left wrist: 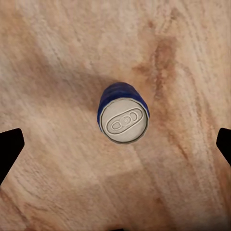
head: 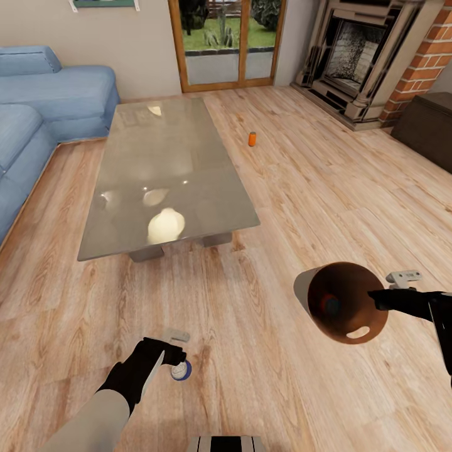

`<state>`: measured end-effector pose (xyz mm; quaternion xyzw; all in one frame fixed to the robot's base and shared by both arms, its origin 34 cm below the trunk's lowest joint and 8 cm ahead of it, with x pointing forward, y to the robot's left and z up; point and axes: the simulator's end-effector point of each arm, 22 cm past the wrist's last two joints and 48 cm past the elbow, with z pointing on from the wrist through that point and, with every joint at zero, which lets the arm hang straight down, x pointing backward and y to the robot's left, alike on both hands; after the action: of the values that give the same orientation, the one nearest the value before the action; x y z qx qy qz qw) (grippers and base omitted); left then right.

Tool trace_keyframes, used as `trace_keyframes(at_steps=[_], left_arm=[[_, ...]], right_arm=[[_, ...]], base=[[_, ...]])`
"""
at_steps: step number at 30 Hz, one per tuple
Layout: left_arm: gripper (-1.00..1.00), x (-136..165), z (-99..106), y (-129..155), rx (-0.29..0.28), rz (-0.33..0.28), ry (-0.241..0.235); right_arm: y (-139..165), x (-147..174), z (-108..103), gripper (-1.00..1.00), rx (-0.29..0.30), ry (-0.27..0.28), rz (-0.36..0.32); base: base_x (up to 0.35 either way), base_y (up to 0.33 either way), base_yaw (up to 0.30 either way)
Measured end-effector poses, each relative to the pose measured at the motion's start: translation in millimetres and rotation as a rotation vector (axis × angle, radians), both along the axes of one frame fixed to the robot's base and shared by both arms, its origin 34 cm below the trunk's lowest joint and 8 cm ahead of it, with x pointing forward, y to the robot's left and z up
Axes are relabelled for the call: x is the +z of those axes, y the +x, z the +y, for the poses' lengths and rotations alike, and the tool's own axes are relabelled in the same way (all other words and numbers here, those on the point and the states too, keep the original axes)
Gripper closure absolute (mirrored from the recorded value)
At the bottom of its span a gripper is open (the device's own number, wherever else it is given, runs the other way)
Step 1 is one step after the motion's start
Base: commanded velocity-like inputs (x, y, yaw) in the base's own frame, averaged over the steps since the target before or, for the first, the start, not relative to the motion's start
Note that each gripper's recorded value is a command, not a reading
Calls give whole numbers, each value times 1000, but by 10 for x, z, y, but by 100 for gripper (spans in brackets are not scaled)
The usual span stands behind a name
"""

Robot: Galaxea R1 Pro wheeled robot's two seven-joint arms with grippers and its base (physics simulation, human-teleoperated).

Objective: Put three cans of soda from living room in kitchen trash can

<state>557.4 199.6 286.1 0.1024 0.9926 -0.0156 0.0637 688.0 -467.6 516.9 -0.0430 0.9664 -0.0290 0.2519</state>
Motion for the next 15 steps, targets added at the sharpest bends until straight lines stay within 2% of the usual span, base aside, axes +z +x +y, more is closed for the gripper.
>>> trace_keyframes(at_steps=[10, 15], left_arm=[[-100, 3, 3, 8, 0, -3, 4], [-100, -96, -40, -3, 3, -5, 1]], right_arm=[[0, -7, 13, 100, 0, 3, 0], [-20, -105, 3, 100, 1, 1, 0]], base=[[2, -1, 0], [0, 0, 0]])
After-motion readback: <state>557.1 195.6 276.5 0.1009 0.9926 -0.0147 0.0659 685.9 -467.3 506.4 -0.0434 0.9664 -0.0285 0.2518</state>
